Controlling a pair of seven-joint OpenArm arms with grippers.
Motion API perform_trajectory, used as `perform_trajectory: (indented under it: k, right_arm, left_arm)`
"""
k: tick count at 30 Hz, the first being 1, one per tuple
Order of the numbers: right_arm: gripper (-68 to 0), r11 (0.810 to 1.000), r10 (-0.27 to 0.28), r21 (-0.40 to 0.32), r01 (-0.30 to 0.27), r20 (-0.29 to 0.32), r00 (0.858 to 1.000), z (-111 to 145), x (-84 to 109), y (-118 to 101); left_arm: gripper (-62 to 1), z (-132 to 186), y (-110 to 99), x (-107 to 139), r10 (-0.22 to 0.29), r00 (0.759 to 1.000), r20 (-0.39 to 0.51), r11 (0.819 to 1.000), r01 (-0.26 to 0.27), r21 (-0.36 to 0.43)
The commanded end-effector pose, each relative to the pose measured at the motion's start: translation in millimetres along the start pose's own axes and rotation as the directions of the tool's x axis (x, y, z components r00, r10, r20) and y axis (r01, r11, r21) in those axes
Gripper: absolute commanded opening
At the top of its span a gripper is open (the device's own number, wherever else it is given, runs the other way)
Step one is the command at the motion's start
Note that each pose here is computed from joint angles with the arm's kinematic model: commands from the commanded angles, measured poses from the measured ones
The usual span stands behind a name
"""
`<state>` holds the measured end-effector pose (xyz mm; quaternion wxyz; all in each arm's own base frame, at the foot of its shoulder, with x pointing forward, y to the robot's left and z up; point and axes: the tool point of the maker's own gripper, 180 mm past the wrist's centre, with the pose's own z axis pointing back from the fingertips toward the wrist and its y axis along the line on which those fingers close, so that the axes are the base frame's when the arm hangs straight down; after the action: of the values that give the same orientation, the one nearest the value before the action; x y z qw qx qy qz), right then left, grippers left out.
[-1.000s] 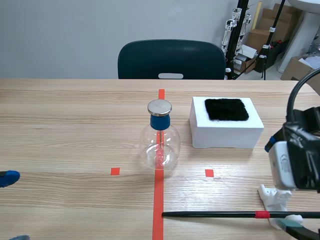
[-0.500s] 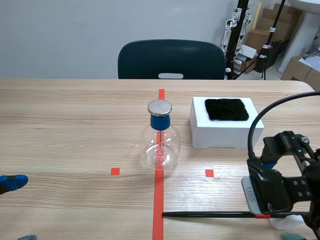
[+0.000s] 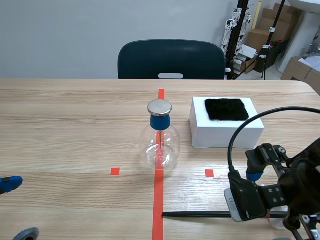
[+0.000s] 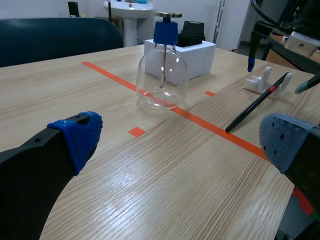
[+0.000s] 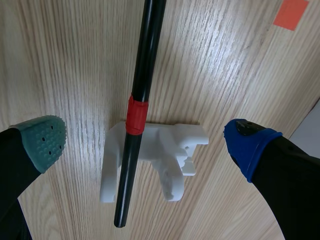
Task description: Do the electroscope experiment. pick up the black charging rod
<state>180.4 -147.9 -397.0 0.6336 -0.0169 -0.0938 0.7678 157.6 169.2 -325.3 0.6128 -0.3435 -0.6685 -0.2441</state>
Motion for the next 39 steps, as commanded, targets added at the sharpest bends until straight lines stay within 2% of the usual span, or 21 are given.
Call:
perform_trajectory:
  k: [1,6,13,18,27,39]
  right_arm:
    - [0.4,1.000,0.006,-0.008,-0.006,-0.021,1.000,1,-4.0,-7]
    - [0.4,0.999,-0.010,0.029,0.011,-0.039,0.999,-9,-6.9,-6]
    - [0.4,0.995,-0.074,0.073,0.074,0.000,0.997,-15,-0.8,-7]
    - [0.4,0.990,-0.111,0.093,0.111,0.003,0.994,-17,-0.8,-7]
    - [0.4,0.989,-0.112,0.095,0.114,-0.026,0.993,-17,-6.0,-6]
    - [0.4,0.988,-0.114,0.097,0.116,-0.032,0.993,-17,-7.2,-5]
  left_arm:
    - [1.4,-2,0,9,0.000,0.998,0.058,1.000,0.000,0.008]
    - [1.4,0,-1,6,-0.012,0.998,0.061,1.000,0.011,0.024]
    - [1.4,1,1,6,-0.022,0.998,0.061,0.999,0.019,0.035]
    - [1.4,4,4,6,-0.029,0.997,0.069,0.997,0.025,0.067]
    - [1.4,4,4,6,-0.038,0.997,0.070,0.997,0.033,0.071]
    - [1.4,5,1,5,-0.061,0.996,0.065,0.996,0.056,0.071]
